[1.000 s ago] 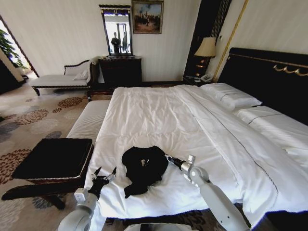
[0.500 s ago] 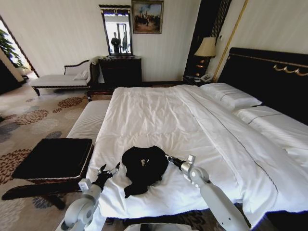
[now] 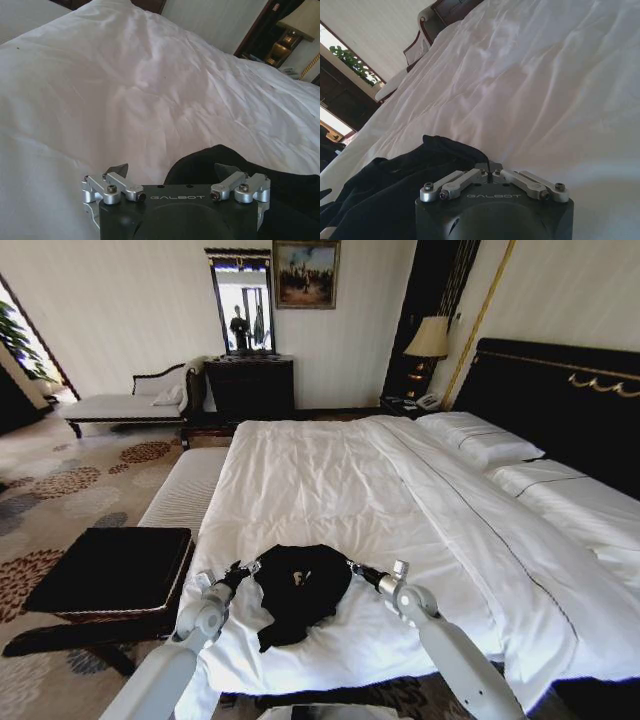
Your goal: Fold the clothes on the bed and place them into the basket.
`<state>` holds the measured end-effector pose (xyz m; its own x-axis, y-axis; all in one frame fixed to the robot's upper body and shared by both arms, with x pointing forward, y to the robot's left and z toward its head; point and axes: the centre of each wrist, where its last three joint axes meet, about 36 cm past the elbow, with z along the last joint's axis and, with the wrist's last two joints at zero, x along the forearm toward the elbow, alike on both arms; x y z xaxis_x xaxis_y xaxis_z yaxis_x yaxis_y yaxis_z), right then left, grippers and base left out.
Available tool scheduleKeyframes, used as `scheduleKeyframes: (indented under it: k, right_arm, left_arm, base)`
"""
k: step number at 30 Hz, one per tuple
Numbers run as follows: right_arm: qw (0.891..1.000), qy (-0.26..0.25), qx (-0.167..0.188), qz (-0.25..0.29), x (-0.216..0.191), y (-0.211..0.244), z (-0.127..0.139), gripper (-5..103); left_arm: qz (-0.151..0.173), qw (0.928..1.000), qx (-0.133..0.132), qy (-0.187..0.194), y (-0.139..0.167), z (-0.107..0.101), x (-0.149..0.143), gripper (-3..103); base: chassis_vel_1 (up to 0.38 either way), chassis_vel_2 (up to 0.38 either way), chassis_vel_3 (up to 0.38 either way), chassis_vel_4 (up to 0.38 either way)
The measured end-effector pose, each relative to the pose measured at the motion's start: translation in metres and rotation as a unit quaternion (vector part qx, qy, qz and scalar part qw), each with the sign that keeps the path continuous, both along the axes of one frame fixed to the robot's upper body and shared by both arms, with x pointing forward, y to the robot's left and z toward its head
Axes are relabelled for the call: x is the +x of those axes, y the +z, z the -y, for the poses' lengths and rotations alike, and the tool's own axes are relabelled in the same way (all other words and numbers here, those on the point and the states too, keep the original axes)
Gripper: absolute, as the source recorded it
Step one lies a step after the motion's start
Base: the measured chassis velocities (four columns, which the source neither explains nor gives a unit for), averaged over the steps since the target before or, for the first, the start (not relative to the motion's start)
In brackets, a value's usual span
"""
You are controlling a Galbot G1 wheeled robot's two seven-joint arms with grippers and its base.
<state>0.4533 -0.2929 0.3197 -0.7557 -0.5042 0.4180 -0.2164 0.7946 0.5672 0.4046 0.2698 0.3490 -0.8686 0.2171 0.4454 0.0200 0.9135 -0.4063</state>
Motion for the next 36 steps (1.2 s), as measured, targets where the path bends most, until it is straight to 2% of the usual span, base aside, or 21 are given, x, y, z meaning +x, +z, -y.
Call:
scheduleKeyframes:
  k: [4, 6, 7, 9, 10, 11, 15, 16, 18, 21, 22, 23, 25, 28, 30, 33, 36]
  right_arm:
    - [1.0, -0.003, 0.001, 0.0, 0.001, 0.001, 0.0, 0]
    - [1.0, -0.004, 0.001, 0.001, 0.003, 0.002, 0.0, 0]
    - [1.0, -0.004, 0.001, 0.001, 0.003, 0.002, 0.0, 0]
    - [1.0, -0.01, 0.003, 0.004, 0.008, 0.005, 0.003, 0]
    - [1.0, -0.01, 0.003, 0.004, 0.008, 0.005, 0.003, 0]
    - [1.0, -0.011, 0.002, 0.004, 0.009, 0.006, 0.004, 0]
    - [1.0, -0.013, 0.002, 0.004, 0.008, 0.007, 0.005, 0]
    - [1.0, -0.013, 0.003, 0.003, 0.007, 0.006, 0.004, 0]
    - [1.0, -0.014, 0.005, 0.0, 0.005, 0.003, 0.002, 0]
    - [1.0, -0.015, 0.006, -0.001, 0.004, 0.001, 0.0, 0]
    - [1.0, -0.015, 0.007, -0.001, 0.004, 0.0, -0.001, 0]
    - [1.0, -0.016, 0.006, 0.0, 0.005, 0.001, -0.001, 0]
    - [1.0, -0.016, 0.006, 0.0, 0.005, 0.001, -0.001, 0]
    - [1.0, -0.019, 0.004, 0.003, 0.009, 0.004, 0.003, 0]
    - [1.0, -0.019, 0.004, 0.003, 0.009, 0.004, 0.004, 0]
    - [1.0, -0.013, 0.002, 0.004, 0.007, 0.006, 0.002, 0]
    - [1.0, -0.01, 0.002, 0.005, 0.005, 0.007, 0.001, 0]
  left_arm:
    - [-0.007, 1.0, 0.002, -0.005, -0.003, 0.002, 0.004, 98]
    - [-0.01, 0.9998, 0.001, -0.015, -0.003, 0.002, 0.012, 92]
    - [-0.01, 0.9998, 0.001, -0.015, -0.003, 0.002, 0.012, 92]
    - [-0.018, 0.9994, 0.001, -0.028, -0.003, 0.005, 0.022, 81]
    - [-0.018, 0.9994, 0.001, -0.028, -0.003, 0.005, 0.022, 81]
    - [-0.023, 0.9992, 0.004, -0.033, -0.004, 0.006, 0.024, 76]
    - [-0.032, 0.9985, 0.029, -0.033, -0.008, 0.012, 0.032, 61]
    - [-0.033, 0.9985, 0.03, -0.032, -0.007, 0.014, 0.033, 61]
    - [-0.036, 0.9983, 0.031, -0.035, -0.005, 0.019, 0.035, 50]
    - [-0.037, 0.998, 0.034, -0.038, -0.004, 0.021, 0.035, 44]
    - [-0.036, 0.9979, 0.036, -0.039, -0.004, 0.022, 0.034, 34]
    - [-0.036, 0.9978, 0.038, -0.04, -0.004, 0.022, 0.032, 28]
    - [-0.036, 0.9978, 0.038, -0.04, -0.004, 0.022, 0.032, 28]
    - [-0.03, 0.9981, 0.036, -0.04, -0.001, 0.023, 0.03, 12]
    - [-0.03, 0.9982, 0.035, -0.039, -0.001, 0.023, 0.029, 12]
    - [-0.027, 0.9984, 0.033, -0.036, 0.002, 0.023, 0.029, 1]
    - [-0.026, 0.9985, 0.033, -0.036, 0.003, 0.023, 0.029, 0]
  base:
    - [0.0, 0.0, 0.0, 0.0]
    - [0.0, 0.0, 0.0, 0.0]
    - [0.0, 0.0, 0.0, 0.0]
    - [0.0, 0.0, 0.0, 0.0]
    - [0.0, 0.0, 0.0, 0.0]
    - [0.0, 0.0, 0.0, 0.0]
    - [0.0, 0.0, 0.0, 0.0]
    - [0.0, 0.0, 0.0, 0.0]
    - [0.0, 0.0, 0.0, 0.0]
    - [0.0, 0.0, 0.0, 0.0]
    - [0.0, 0.0, 0.0, 0.0]
    - [0.0, 0.0, 0.0, 0.0]
    - [0.0, 0.0, 0.0, 0.0]
    - [0.0, 0.0, 0.0, 0.0]
    - [0.0, 0.0, 0.0, 0.0]
    - [0.0, 0.0, 0.0, 0.0]
    - [0.0, 0.0, 0.0, 0.0]
